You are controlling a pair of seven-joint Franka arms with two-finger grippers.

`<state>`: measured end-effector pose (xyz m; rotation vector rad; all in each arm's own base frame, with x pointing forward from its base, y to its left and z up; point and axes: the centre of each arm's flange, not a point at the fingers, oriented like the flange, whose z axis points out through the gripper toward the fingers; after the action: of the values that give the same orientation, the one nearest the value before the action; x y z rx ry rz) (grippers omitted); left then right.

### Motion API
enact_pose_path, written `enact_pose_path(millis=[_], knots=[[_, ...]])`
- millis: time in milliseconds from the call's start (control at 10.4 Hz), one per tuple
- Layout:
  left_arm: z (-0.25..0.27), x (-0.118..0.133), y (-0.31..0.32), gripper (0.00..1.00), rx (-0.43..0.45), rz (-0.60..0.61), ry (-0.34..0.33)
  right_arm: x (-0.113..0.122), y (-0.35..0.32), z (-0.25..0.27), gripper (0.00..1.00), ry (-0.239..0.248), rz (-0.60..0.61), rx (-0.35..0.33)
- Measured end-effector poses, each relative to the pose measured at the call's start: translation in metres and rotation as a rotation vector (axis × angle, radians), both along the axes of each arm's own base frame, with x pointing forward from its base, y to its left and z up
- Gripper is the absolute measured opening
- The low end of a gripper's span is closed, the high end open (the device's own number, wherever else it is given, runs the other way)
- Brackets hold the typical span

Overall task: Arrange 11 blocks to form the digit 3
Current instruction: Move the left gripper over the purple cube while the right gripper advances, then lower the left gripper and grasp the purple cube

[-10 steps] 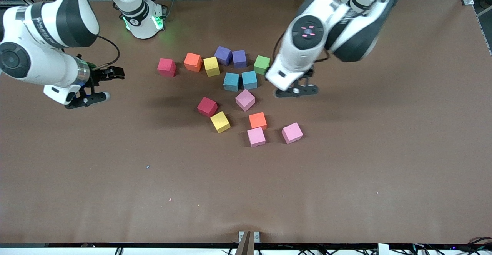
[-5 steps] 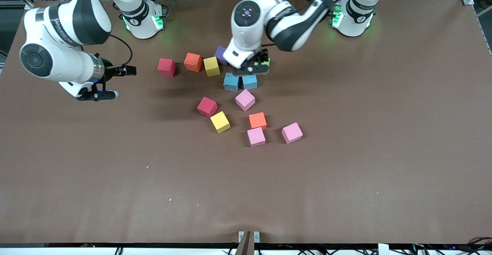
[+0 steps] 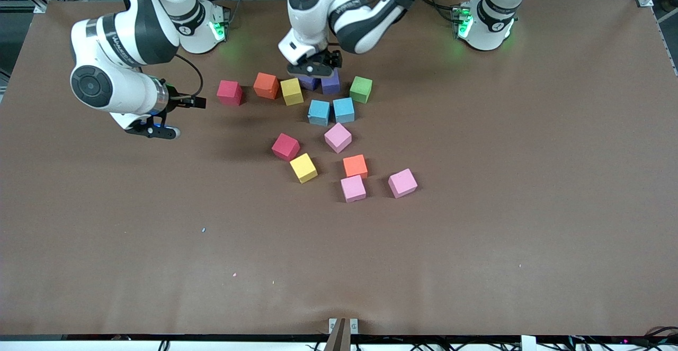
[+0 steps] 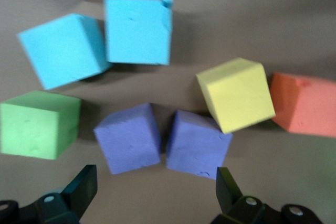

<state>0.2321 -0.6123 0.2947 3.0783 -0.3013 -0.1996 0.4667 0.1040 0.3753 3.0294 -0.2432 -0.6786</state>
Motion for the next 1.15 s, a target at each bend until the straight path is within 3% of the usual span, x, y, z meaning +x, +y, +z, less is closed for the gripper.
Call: enact_pose_path(millis=[192, 481, 1154], knots=[[-0.022, -0.013, -0.013, 1.00, -0.065, -0.163, -0.071, -0.004, 0.000, -0.011, 1.00, 0.010, -0.024, 0.018], [-0.063, -0.017, -0.018, 1.00, -0.079, -0.293, -0.161, -0.008, -0.001, -0.022, 1.00, 0.013, -0.036, 0.020], [-0.083, -0.046, -0.025, 1.00, -0.059, -0.283, -0.140, -0.007, -0.001, -0.026, 1.00, 0.017, -0.043, 0.020]])
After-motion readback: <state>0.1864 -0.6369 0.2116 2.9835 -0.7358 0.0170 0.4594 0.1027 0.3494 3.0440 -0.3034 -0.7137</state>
